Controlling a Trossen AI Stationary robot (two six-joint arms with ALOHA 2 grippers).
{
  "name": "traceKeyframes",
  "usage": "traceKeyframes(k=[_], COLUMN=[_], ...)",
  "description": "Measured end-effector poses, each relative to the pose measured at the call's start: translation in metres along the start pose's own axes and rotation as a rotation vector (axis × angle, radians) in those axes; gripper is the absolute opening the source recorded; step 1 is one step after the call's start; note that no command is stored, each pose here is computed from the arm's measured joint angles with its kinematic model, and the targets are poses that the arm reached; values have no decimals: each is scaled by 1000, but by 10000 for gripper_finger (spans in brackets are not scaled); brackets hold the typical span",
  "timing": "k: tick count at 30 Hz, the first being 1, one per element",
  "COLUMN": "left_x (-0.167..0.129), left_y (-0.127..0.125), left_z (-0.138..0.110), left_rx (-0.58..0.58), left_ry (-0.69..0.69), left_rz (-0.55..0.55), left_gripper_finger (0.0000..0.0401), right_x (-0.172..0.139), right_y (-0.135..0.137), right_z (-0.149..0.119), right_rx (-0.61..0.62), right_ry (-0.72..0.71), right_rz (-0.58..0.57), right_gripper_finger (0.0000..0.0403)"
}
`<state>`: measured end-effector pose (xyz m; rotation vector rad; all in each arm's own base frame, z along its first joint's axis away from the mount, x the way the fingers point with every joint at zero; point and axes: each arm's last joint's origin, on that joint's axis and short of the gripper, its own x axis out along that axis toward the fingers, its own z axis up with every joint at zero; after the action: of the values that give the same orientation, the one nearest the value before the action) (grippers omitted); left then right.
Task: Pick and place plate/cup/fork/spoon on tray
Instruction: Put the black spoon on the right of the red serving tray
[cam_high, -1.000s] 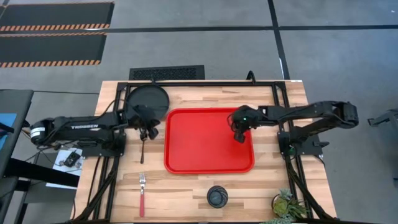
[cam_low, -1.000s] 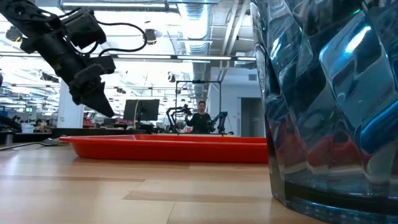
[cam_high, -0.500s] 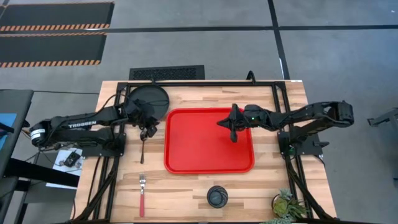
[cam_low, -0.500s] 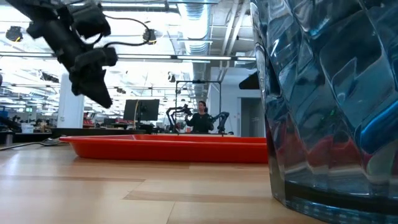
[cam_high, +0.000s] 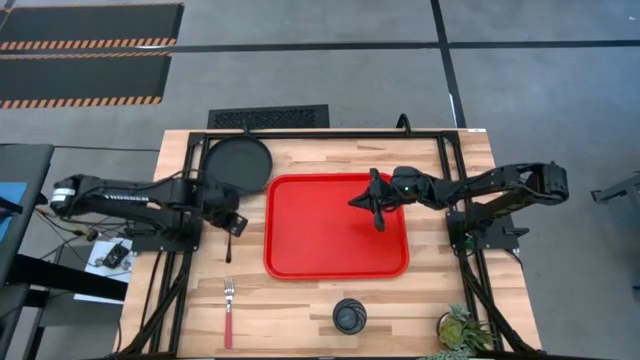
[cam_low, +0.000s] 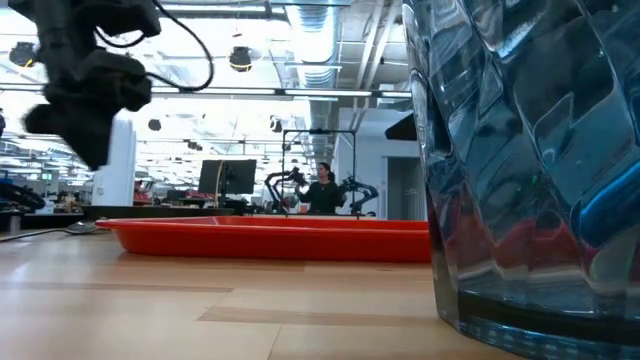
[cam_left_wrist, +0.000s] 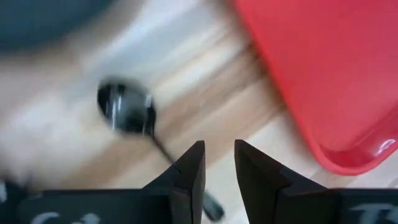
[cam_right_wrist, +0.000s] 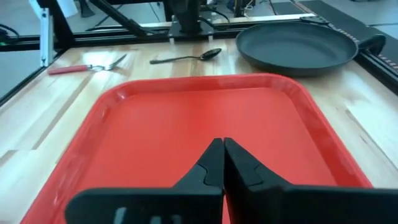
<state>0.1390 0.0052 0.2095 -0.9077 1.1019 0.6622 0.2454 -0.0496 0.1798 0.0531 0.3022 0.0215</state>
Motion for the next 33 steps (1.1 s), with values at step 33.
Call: traceKeyframes(k=[33], left_x=[68], left_y=[2], left_z=[-24], left_rx=[-255], left_ry=[69], left_rz=[240], left_gripper_finger=[196], right_x=[2], right_y=[8], right_z=[1], right_rx=[-43], right_ry=[-10], right_rz=[48], right_gripper_finger=[14])
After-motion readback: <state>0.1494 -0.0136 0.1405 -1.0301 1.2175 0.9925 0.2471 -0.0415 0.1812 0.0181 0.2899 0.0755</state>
